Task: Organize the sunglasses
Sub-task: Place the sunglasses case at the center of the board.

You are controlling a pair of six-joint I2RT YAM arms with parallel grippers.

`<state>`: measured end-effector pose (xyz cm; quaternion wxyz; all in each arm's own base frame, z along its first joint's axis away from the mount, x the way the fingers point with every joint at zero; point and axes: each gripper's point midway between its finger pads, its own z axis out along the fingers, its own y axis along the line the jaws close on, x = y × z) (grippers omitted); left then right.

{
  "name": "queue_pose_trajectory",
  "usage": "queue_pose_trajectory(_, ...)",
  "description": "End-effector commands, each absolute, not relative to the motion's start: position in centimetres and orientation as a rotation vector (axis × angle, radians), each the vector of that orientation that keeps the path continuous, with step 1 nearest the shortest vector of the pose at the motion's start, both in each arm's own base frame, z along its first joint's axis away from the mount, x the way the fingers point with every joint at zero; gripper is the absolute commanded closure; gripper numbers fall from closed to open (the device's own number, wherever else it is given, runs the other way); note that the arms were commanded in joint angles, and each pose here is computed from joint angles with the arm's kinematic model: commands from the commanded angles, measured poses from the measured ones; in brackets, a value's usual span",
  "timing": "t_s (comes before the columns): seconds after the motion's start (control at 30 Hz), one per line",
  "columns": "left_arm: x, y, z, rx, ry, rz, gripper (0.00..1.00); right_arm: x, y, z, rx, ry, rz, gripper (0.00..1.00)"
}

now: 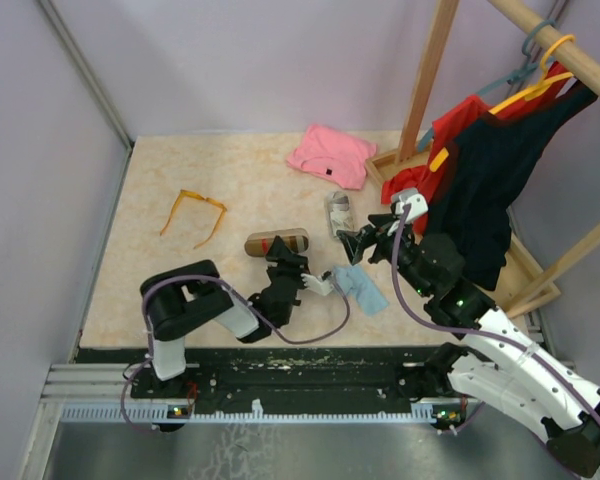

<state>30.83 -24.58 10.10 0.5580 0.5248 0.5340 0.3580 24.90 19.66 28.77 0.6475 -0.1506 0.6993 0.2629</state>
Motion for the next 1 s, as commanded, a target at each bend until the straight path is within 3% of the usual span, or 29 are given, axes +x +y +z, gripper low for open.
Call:
queue_pose_trajectory(0.0,30.6,-24.8,13.6,1.08,1.129,0.911,0.95,24.8,19.7,29.6,-0.326,1.562,0.625,0.18)
queue_pose_trajectory(0.2,29.9,-25.6,11.2,1.115,1.161,0.86,0.84,24.7,19.7,29.3,-0.33,1.572,0.628,0.18)
queue_pose_trajectory(0.7,28.9,-25.7,6.0,1.207,1.279,0.785,0.74,24.9,20.3,29.2,-0.34,1.58,0.643,0.18)
queue_pose_trajectory(0.97,28.3,-25.7,5.4,1.205,1.324,0.745,0.53,24.9,20.2,29.0,-0.343,1.589,0.639,0.18)
